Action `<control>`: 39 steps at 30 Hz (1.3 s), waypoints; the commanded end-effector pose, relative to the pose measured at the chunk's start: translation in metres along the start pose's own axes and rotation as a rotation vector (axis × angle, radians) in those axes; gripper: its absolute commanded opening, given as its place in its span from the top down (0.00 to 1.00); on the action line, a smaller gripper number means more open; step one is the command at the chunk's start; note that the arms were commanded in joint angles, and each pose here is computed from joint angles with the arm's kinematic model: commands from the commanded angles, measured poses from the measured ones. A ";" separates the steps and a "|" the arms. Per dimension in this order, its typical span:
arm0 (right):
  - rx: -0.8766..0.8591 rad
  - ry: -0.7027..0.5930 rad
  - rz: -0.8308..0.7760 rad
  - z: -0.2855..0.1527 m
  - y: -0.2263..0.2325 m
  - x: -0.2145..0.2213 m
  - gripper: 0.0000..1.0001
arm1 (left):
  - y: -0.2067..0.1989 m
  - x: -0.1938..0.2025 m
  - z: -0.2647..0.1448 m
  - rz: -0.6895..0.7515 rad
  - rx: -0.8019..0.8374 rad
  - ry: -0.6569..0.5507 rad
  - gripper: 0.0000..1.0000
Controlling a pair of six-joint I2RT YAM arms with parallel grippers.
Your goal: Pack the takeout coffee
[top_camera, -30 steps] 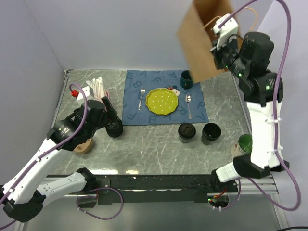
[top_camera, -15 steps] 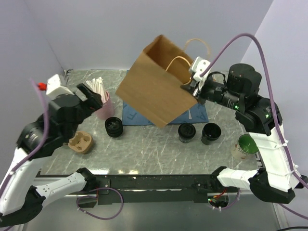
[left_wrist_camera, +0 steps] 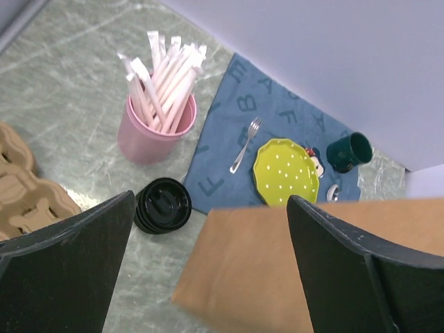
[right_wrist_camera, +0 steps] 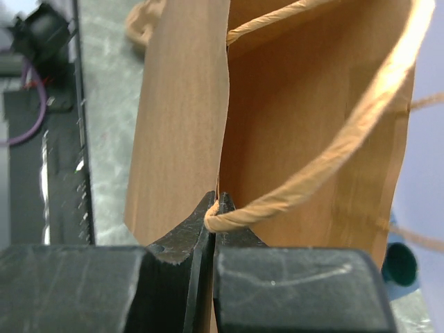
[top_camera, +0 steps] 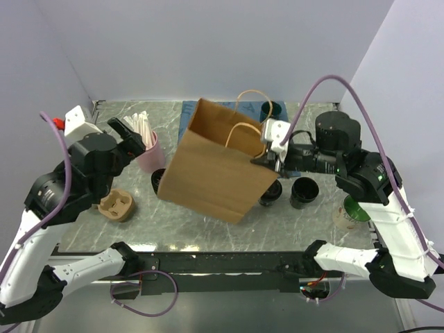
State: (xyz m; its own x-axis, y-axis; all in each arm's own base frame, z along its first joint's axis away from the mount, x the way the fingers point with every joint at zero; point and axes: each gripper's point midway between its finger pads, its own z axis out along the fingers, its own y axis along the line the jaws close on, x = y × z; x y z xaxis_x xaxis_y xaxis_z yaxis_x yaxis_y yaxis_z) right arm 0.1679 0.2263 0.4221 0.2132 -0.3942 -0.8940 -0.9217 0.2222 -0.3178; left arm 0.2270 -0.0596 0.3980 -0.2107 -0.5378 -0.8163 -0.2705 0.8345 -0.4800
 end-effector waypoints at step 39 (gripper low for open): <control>-0.107 0.176 -0.278 0.068 0.089 0.066 1.00 | 0.075 0.095 0.043 -0.184 -0.445 0.304 0.01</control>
State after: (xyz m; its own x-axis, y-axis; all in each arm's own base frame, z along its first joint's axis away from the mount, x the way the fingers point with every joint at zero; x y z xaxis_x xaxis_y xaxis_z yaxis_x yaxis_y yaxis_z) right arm 0.1159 0.2646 0.2973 0.3887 -0.6301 -0.6723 -0.8846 -0.0511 -0.4635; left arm 0.2314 -0.0570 0.2546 -0.4382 -0.6997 -0.5643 -0.6533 0.6791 -0.3347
